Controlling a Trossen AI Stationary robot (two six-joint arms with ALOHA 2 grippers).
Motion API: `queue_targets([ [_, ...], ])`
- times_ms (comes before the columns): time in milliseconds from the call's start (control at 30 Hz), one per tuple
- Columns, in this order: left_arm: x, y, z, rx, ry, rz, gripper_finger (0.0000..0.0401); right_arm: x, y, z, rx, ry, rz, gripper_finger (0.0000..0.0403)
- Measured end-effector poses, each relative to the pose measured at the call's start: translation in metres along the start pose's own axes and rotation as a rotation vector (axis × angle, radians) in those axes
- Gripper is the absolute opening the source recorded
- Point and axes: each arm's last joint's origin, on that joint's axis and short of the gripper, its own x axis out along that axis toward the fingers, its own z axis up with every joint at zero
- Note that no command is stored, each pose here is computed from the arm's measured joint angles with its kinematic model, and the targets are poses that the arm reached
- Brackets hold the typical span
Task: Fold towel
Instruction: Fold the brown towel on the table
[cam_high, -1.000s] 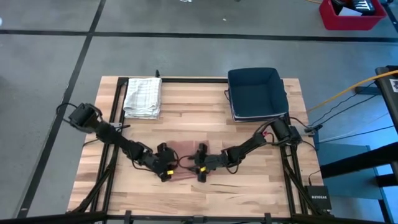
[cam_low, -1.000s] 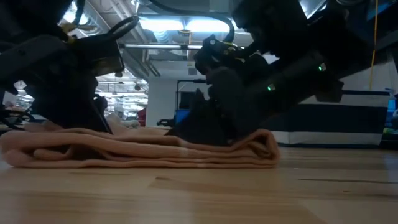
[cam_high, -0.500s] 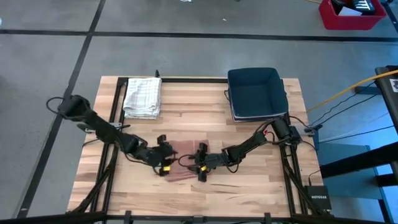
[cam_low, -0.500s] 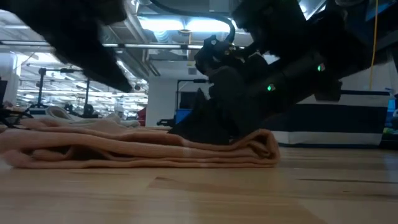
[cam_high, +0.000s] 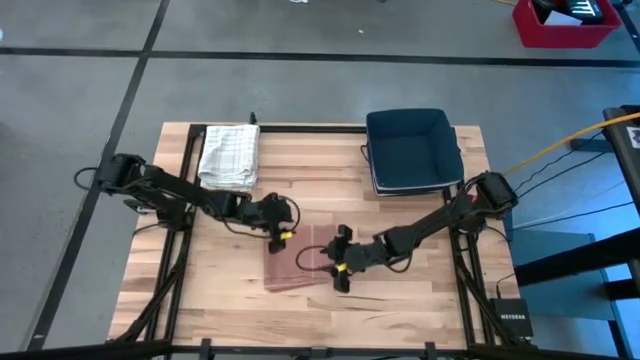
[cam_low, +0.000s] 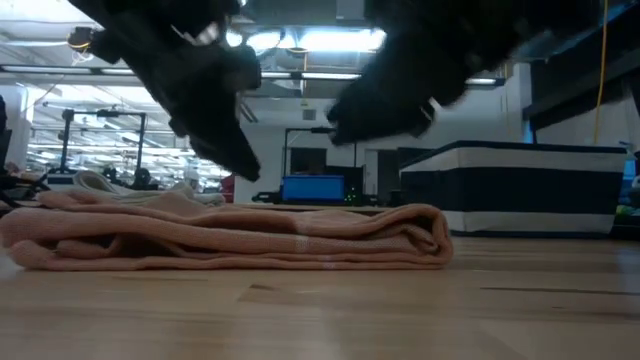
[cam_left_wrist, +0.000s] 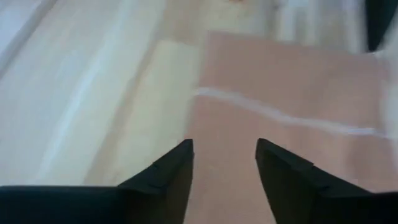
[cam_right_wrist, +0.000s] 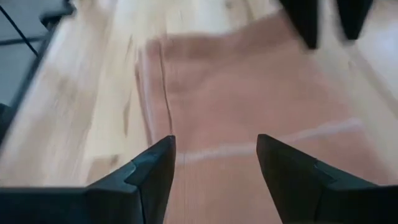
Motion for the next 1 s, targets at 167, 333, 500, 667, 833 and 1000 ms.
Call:
queue_targets([
  [167,0.011,0.020,-0.009,-0.019,0.100,0.075,0.0211,0.018,0.008,-0.032,-0.010,-0.013,-0.031,0.0230],
  [333,0.018,0.019,-0.031,-0.058,0.251,-0.022,0.0215,0.043,0.005,-0.062,-0.041,0.044,-0.051,0.0230],
  [500,0.016,0.000,-0.045,-0.142,0.299,-0.070,0.0205,0.051,-0.002,-0.069,-0.158,0.076,-0.083,0.0230],
  [667,0.009,-0.029,-0.059,-0.250,0.329,-0.104,0.0204,0.049,-0.019,-0.057,-0.410,0.103,-0.145,0.0230],
  [833,0.004,-0.053,-0.063,-0.365,0.203,-0.086,0.0205,0.038,-0.038,-0.035,-0.693,0.097,-0.276,0.0230],
  [1000,0.001,-0.065,-0.055,-0.413,0.080,-0.132,0.0205,0.013,-0.039,0.007,-0.698,0.010,-0.370,0.0230],
])
